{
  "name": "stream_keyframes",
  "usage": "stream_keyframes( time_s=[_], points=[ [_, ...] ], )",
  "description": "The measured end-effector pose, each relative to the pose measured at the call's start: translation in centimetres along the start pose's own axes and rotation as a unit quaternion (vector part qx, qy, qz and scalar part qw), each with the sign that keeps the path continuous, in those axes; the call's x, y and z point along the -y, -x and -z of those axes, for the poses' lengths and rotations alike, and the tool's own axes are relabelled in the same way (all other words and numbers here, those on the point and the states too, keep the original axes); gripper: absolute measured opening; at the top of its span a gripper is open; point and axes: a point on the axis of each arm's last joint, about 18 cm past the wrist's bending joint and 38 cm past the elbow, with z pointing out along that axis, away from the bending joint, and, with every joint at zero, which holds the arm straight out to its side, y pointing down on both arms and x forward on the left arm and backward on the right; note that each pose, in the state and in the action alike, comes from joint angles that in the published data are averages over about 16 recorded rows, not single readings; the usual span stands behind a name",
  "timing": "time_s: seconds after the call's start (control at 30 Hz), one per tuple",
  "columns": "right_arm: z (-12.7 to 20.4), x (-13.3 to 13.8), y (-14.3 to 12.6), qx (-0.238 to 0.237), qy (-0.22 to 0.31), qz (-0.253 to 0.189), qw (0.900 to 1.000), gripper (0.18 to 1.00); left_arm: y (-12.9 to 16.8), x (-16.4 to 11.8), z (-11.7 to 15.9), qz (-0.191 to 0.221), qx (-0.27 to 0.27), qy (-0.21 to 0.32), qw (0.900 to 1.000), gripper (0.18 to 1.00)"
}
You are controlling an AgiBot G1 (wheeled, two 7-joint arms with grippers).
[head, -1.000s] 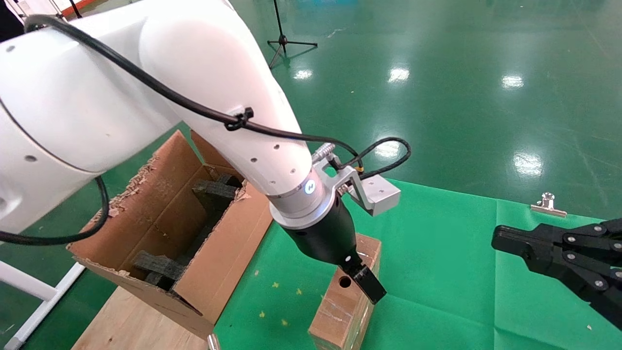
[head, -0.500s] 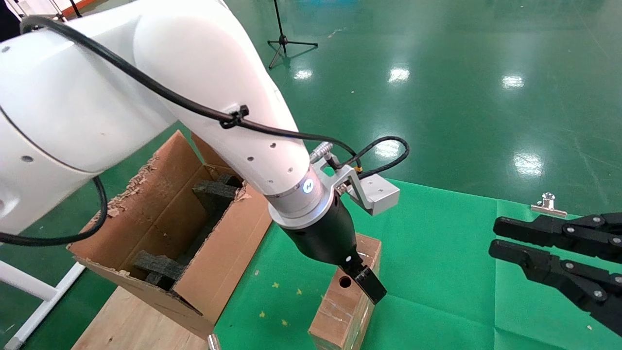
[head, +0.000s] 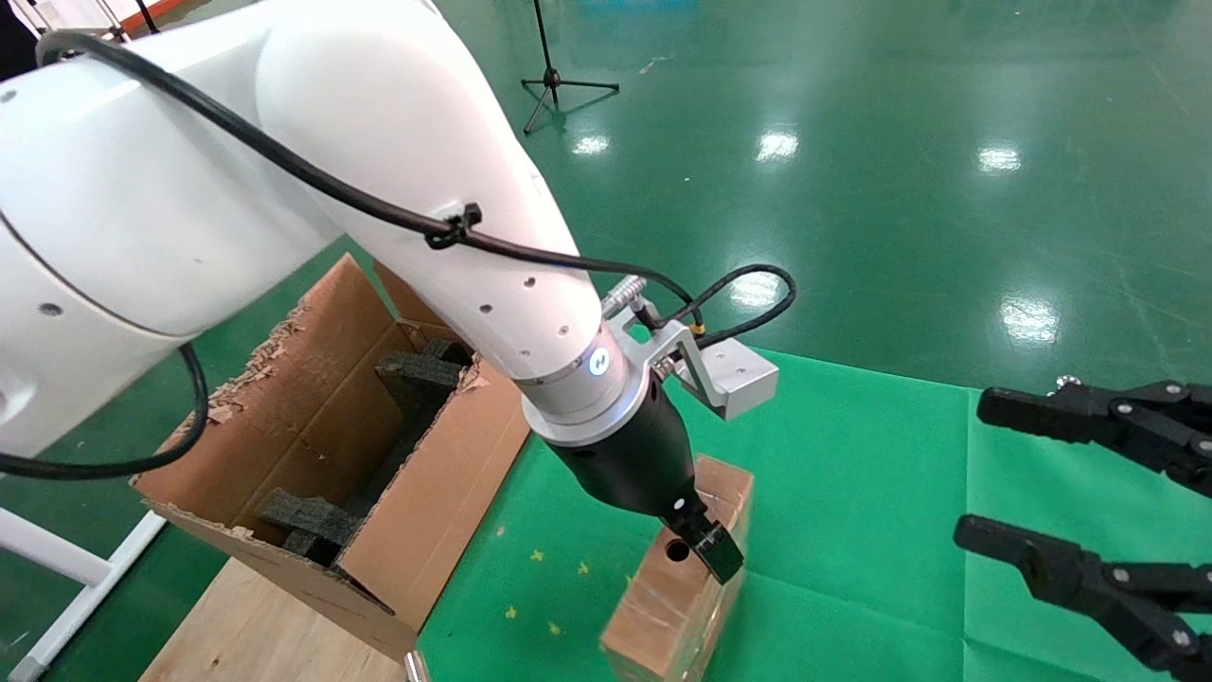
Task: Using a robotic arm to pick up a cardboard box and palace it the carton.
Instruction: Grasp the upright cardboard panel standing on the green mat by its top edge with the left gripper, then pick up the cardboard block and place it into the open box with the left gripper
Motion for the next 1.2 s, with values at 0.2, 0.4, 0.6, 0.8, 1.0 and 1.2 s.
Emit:
stream_keyframes(
  time_s=[0.2, 0.4, 0.6, 0.8, 1.0, 1.2],
  points=[
    [0.0, 0.0, 0.0, 0.000, 0.000, 0.000, 1.000, 0.626, 0.6, 0.0, 0.5, 0.001, 0.002, -0.005, 1.0000, 0.621],
    [0.0, 0.0, 0.0, 0.000, 0.000, 0.000, 1.000, 0.764, 3.2, -0.4, 3.2, -0.001, 0.004, -0.038, 0.9993, 0.496],
    [0.0, 0.0, 0.0, 0.000, 0.000, 0.000, 1.000, 0.883, 7.9, -1.5, 9.5, 0.002, 0.025, -0.106, 0.9941, 0.411],
    [0.0, 0.0, 0.0, 0.000, 0.000, 0.000, 1.000, 0.955, 13.0, -3.5, 17.3, -0.001, 0.071, -0.180, 0.9812, 0.379],
    [0.0, 0.0, 0.0, 0.000, 0.000, 0.000, 1.000, 0.990, 17.2, -6.3, 22.7, -0.016, 0.128, -0.202, 0.9709, 0.371],
    [0.0, 0.0, 0.0, 0.000, 0.000, 0.000, 1.000, 1.000, 21.1, -9.7, 24.4, -0.025, 0.171, -0.177, 0.9689, 0.366]
  ],
)
